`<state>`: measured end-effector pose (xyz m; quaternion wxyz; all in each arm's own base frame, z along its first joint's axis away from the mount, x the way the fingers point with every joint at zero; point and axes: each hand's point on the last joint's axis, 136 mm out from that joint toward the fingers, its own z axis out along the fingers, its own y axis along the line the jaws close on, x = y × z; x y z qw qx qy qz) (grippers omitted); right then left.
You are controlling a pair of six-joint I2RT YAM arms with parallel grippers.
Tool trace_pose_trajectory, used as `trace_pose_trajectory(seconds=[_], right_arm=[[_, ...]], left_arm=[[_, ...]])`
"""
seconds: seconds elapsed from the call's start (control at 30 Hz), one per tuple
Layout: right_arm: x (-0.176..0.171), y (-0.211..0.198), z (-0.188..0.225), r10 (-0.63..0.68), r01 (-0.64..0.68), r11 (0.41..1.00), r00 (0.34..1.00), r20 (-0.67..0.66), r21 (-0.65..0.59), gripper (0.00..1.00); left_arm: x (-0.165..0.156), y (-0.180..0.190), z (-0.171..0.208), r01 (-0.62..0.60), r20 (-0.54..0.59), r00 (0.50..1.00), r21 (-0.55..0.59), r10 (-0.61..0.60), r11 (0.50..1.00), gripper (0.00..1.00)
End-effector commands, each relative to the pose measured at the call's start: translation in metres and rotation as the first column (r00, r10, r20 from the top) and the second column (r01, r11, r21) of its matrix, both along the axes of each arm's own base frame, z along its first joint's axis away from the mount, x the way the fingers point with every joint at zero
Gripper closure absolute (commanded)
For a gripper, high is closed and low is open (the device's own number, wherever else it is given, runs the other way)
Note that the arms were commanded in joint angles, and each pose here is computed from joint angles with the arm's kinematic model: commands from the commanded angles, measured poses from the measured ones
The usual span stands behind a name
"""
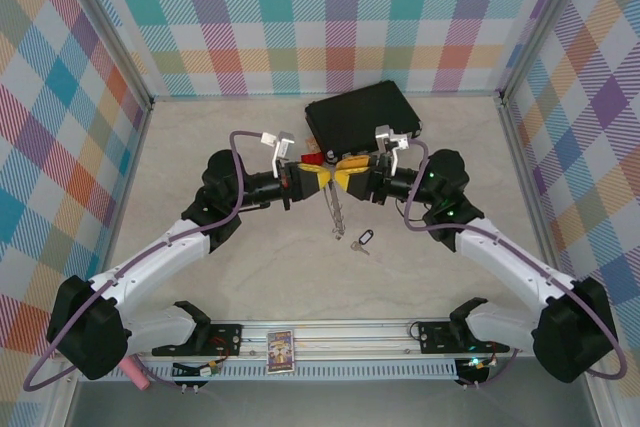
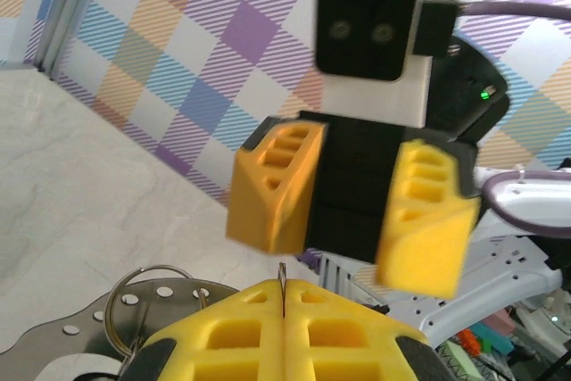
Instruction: Put the keys on the keyring
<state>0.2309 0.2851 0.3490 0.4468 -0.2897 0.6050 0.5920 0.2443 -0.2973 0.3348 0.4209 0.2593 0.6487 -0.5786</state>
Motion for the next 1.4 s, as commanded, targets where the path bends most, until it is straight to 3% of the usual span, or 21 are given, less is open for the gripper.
trace_pose_trajectory(seconds=[0.0, 0.47, 0.67, 0.83, 0.97, 1.1, 1.37], right_arm=[[-0.002, -0.008, 0.006, -0.064, 0.064, 0.998, 0.997, 0.051, -0.008, 0.59], [0.004, -0.021, -0.01, -0.176, 0.179, 0.981, 0.983, 0.048, -0.073, 0.51], [0.014, -0.027, -0.028, -0.241, 0.24, 0.958, 0.971, 0.011, -0.155, 0.5], [0.03, -0.043, -0.076, -0.378, 0.325, 0.874, 0.922, -0.084, -0.362, 0.5], [0.032, -0.056, -0.122, -0.453, 0.321, 0.796, 0.878, -0.153, -0.513, 0.5], [0.029, -0.066, -0.172, -0.511, 0.263, 0.713, 0.83, -0.224, -0.651, 0.52], [0.014, -0.074, -0.238, -0.55, 0.102, 0.627, 0.761, -0.346, -0.772, 0.56]], left_arm=[[-0.006, 0.009, 0.017, -0.027, 0.118, 0.993, 0.0, 0.027, 1.0, 1.0], [-0.005, 0.014, 0.006, -0.071, 0.199, 0.978, 0.08, 0.054, 0.994, 1.0], [-0.006, 0.016, 0.003, -0.084, 0.211, 0.975, 0.092, 0.062, 0.992, 1.0], [-0.005, 0.019, 0.001, -0.108, 0.219, 0.972, 0.092, 0.085, 0.99, 1.0], [-0.001, 0.022, -0.002, -0.137, 0.22, 0.969, 0.093, 0.114, 0.986, 1.0], [0.001, 0.024, -0.004, -0.158, 0.224, 0.965, 0.084, 0.136, 0.984, 1.0], [0.006, 0.027, -0.017, -0.195, 0.219, 0.96, 0.068, 0.176, 0.978, 1.0]])
